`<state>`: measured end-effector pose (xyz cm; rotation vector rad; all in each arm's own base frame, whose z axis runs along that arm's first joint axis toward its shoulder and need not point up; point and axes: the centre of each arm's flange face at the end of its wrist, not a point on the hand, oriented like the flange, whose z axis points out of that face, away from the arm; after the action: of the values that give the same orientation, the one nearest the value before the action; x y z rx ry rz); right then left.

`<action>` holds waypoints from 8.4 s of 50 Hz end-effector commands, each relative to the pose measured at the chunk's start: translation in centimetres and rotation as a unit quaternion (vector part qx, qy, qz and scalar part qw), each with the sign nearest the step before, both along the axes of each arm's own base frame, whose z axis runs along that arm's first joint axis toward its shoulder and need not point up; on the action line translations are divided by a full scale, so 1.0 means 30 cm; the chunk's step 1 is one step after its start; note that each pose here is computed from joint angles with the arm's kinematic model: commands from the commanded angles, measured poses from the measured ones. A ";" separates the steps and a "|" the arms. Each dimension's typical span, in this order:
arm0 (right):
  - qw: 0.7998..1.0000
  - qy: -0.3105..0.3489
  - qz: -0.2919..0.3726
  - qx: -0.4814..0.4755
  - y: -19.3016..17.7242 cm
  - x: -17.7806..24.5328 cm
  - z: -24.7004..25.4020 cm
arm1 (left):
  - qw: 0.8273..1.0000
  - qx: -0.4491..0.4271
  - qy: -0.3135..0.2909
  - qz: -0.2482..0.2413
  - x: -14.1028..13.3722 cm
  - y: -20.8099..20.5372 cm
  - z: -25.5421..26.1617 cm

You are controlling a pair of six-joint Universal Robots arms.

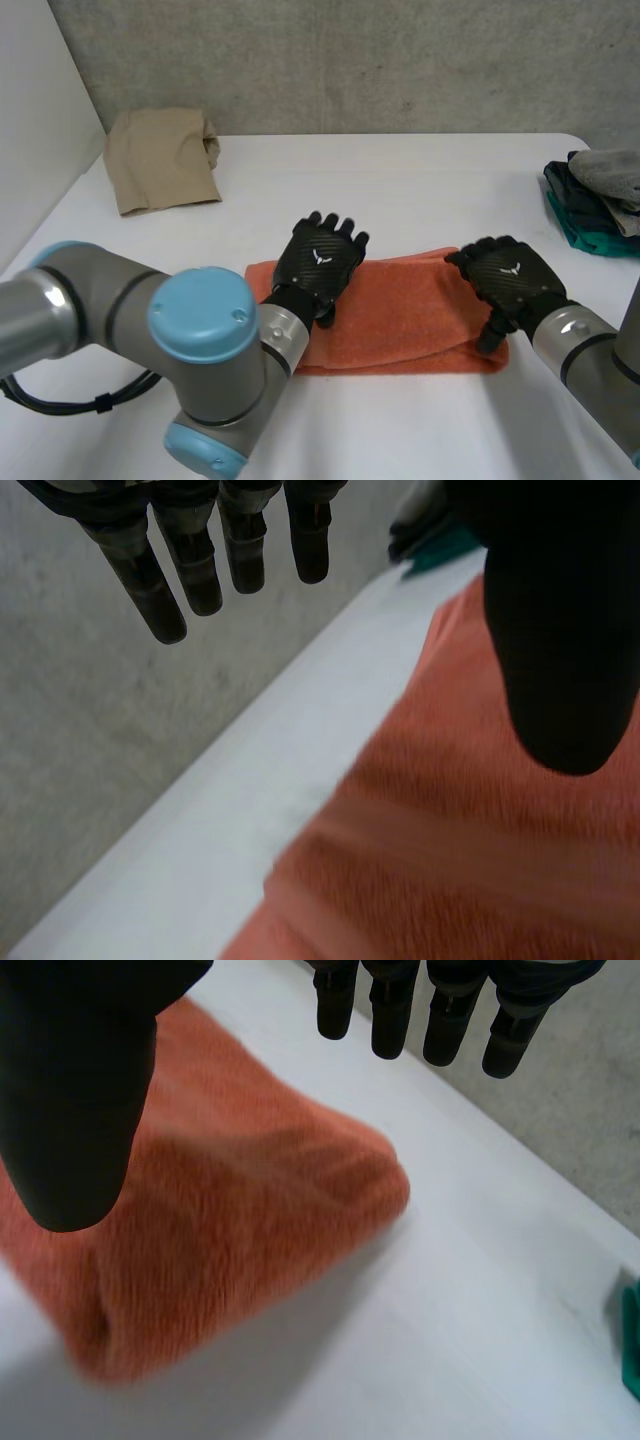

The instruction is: Fold the laundry.

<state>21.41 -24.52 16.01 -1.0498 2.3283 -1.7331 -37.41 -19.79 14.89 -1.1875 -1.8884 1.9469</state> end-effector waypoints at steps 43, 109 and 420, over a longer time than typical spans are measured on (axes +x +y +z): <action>1.000 0.015 -0.002 0.008 0.010 -0.027 -0.045 | 0.991 0.056 -0.119 0.014 0.165 0.024 -0.115; 0.939 0.022 0.251 -0.232 0.250 0.361 0.136 | 0.988 -0.022 -0.055 0.139 0.366 -0.051 0.159; 0.994 0.032 0.015 -0.105 -0.211 -0.119 -0.056 | 0.957 -0.275 -0.081 0.048 0.619 -1.158 -0.292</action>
<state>17.84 -30.87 14.55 -1.1804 2.1836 -2.0058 -18.75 -54.54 6.15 -1.4335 -1.5597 2.6132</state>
